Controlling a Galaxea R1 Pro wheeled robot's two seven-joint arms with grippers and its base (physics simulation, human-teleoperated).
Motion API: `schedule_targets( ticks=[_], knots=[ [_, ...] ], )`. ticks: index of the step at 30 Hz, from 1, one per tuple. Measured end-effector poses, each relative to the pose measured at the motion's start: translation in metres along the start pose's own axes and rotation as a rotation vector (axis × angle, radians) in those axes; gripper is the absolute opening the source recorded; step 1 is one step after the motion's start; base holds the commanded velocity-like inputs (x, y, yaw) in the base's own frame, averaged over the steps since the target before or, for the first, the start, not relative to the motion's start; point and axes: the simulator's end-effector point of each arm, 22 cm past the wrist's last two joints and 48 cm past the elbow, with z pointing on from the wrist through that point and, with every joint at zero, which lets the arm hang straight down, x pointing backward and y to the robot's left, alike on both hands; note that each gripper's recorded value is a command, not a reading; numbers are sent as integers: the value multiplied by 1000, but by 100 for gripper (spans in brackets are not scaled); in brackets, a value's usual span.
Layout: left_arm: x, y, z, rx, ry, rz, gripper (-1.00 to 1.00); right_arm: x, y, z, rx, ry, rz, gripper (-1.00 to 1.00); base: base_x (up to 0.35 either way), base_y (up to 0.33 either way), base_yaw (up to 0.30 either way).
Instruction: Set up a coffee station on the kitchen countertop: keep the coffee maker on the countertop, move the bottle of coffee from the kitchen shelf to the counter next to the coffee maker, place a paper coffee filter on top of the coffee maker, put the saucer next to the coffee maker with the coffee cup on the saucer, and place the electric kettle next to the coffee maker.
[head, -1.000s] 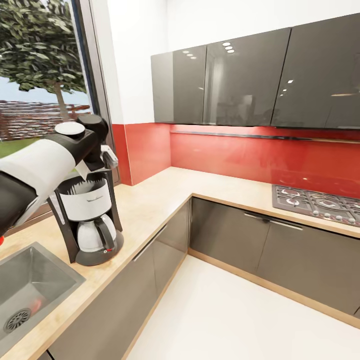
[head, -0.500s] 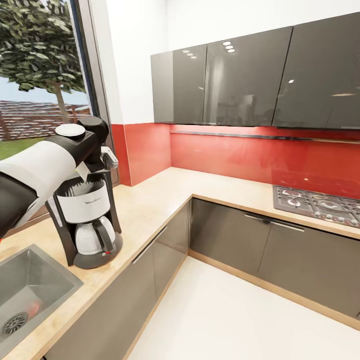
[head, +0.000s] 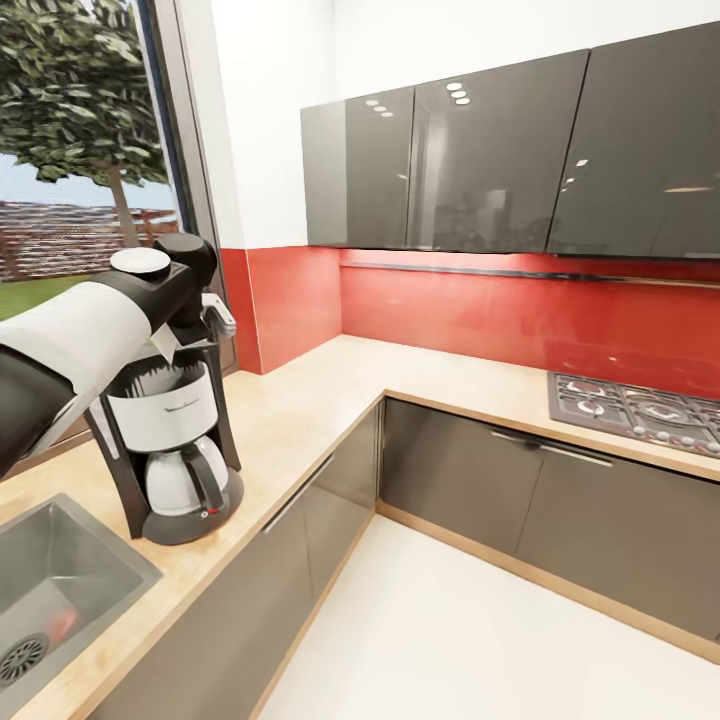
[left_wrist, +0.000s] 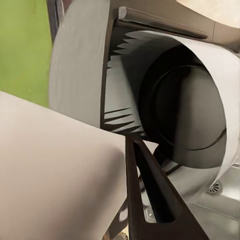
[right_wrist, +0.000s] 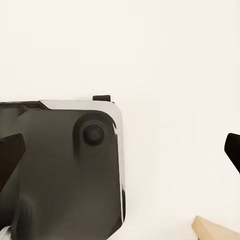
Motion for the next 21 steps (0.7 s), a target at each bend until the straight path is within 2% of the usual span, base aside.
schedule_targets(
  ticks=[2, 6, 19, 20, 21],
  knots=[
    [0, -1, 1, 1, 0, 1, -100, 0, 0, 0, 0, 0, 0, 100, 11, 0, 0],
    [4, -20, 19, 25, 23, 20, -100, 0, 0, 0, 0, 0, 0, 100, 2, 0, 0],
    [5, -21, 22, 27, 19, 12, -100, 0, 0, 0, 0, 0, 1, 100, 0, 0, 0],
    [6, -21, 22, 28, 19, 11, 100, 0, 0, 0, 0, 0, 1, 100, 0, 0, 0],
    [6, -20, 22, 27, 20, 10, 100, 0, 0, 0, 0, 0, 1, 100, 0, 0, 0]
  ],
)
